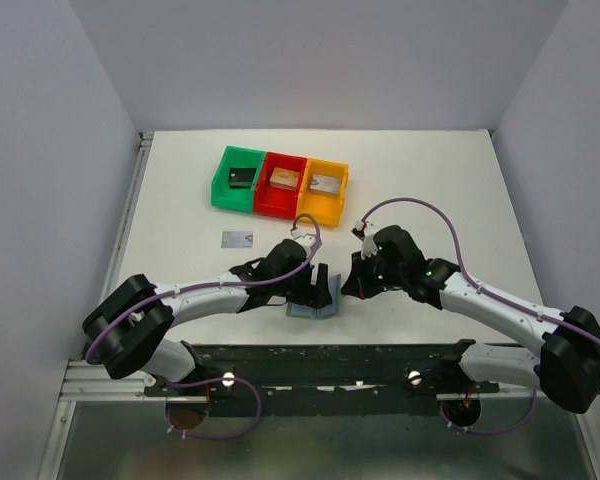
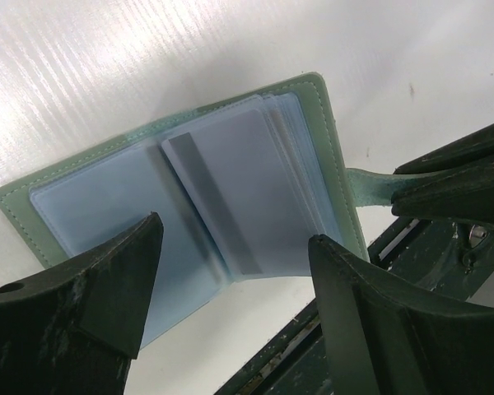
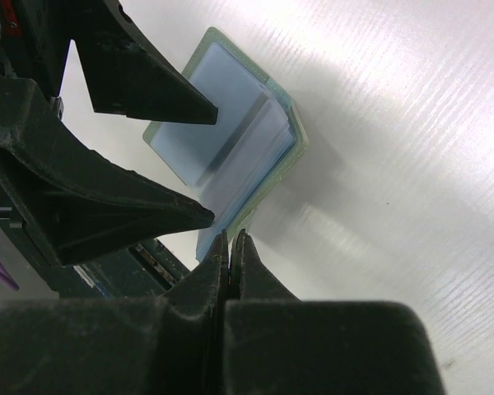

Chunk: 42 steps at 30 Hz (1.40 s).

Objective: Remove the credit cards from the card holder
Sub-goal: Remove the credit card from the card holder.

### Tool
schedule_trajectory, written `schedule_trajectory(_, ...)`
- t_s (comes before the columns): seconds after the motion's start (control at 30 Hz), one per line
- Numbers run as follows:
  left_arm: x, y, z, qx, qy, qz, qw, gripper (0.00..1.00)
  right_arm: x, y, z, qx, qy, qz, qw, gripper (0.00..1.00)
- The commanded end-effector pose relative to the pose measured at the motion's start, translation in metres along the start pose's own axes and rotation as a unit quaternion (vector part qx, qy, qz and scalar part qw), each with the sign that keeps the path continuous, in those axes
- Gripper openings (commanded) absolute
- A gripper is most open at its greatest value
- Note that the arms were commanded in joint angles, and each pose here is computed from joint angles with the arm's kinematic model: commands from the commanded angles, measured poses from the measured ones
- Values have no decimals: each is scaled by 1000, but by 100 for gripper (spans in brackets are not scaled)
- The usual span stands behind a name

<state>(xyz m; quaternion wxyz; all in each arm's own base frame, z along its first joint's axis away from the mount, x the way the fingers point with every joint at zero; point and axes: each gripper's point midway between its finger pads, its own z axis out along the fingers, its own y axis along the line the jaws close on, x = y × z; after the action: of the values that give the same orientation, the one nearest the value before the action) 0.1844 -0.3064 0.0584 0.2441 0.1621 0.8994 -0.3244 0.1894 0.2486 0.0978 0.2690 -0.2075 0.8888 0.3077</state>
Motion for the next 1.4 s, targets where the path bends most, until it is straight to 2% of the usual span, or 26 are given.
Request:
schedule_trajectory(0.0,-9,-13,-1,18,-12,13,1000,84,1,1,1,-8,5,-5,1000,0)
schedule_trajectory(0.8,-12,-20,-3,25,-16,19,999,86,1,1,1,-9,4,-4,1000,0)
schedule_trajectory(1.37,0,6,-1,-32,-7,8,999,78,1,0,0,-5,4,-5,1000,0)
